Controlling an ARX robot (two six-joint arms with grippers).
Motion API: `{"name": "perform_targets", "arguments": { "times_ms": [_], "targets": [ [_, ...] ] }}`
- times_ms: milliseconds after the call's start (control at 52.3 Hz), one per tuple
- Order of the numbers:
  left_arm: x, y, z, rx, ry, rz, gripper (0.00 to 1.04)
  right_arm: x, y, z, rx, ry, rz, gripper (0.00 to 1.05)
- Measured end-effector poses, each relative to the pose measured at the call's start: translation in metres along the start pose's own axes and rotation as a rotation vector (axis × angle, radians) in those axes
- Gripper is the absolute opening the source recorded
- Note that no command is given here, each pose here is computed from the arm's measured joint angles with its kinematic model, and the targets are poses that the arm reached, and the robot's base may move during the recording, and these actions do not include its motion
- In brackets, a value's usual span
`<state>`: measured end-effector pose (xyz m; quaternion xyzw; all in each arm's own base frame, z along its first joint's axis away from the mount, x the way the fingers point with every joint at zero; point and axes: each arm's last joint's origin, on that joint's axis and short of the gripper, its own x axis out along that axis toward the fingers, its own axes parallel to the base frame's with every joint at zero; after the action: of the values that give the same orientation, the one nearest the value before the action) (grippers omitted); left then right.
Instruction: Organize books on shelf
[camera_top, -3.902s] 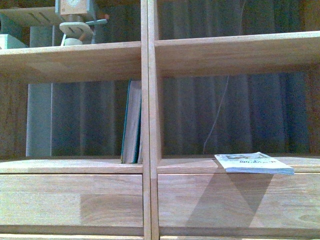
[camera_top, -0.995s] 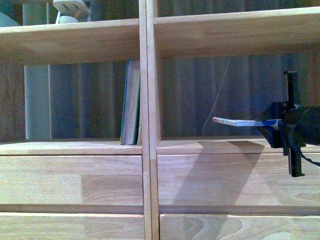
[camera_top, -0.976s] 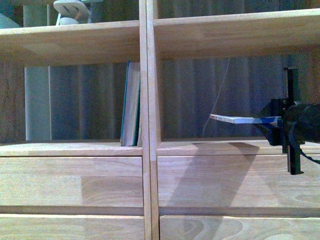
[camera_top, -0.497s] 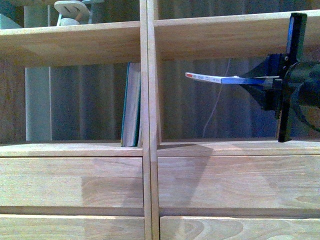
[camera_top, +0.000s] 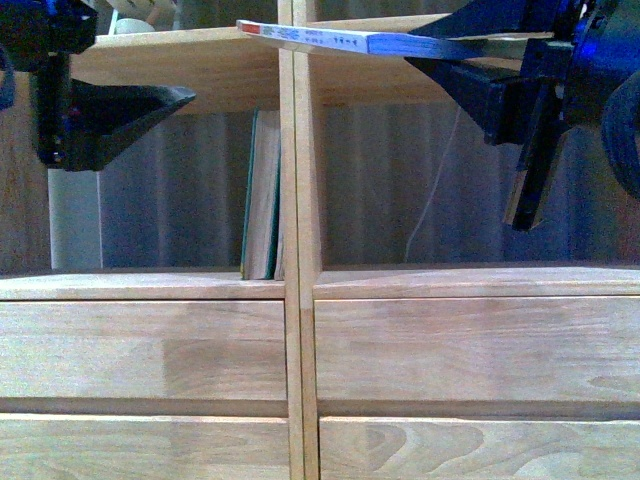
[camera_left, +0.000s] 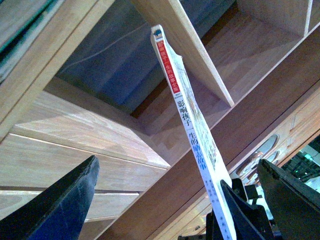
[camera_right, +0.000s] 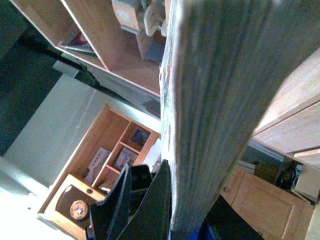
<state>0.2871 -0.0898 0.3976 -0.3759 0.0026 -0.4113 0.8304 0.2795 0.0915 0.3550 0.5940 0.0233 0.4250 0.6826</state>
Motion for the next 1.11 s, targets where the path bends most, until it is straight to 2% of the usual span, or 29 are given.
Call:
{"name": "perform_targets", "arguments": {
  "times_ms": [191, 497, 631, 708, 823, 1033, 1109],
  "targets": [
    [0.016, -0.006, -0.011, -0.029, 0.000, -0.039, 0.97, -0.002, 0.005, -0.015, -0.001, 0.059, 0.029, 0.07],
    [0.030, -0.021, -0.016, -0.024, -0.006, -0.062, 0.54, -0.010, 0.004, -0.026, 0.004, 0.095, 0.040, 0.07],
    [0.029, -0.021, -0.016, -0.021, -0.026, -0.055, 0.26, -0.011, 0.006, -0.028, -0.001, 0.099, 0.051, 0.07],
    [0.027, -0.021, -0.016, -0.029, -0.038, -0.048, 0.13, -0.011, 0.006, -0.028, -0.003, 0.103, 0.053, 0.07],
    [0.021, -0.025, -0.012, -0.032, -0.055, -0.055, 0.07, -0.011, 0.007, -0.028, -0.008, 0.103, 0.057, 0.07],
    [0.006, -0.029, 0.004, 0.014, -0.106, -0.045, 0.07, -0.012, 0.007, -0.023, -0.036, 0.058, 0.044, 0.36],
    [-0.006, -0.031, 0.018, 0.073, -0.160, -0.025, 0.07, -0.016, 0.007, -0.014, -0.076, 0.033, 0.028, 0.52]
  ]
}}
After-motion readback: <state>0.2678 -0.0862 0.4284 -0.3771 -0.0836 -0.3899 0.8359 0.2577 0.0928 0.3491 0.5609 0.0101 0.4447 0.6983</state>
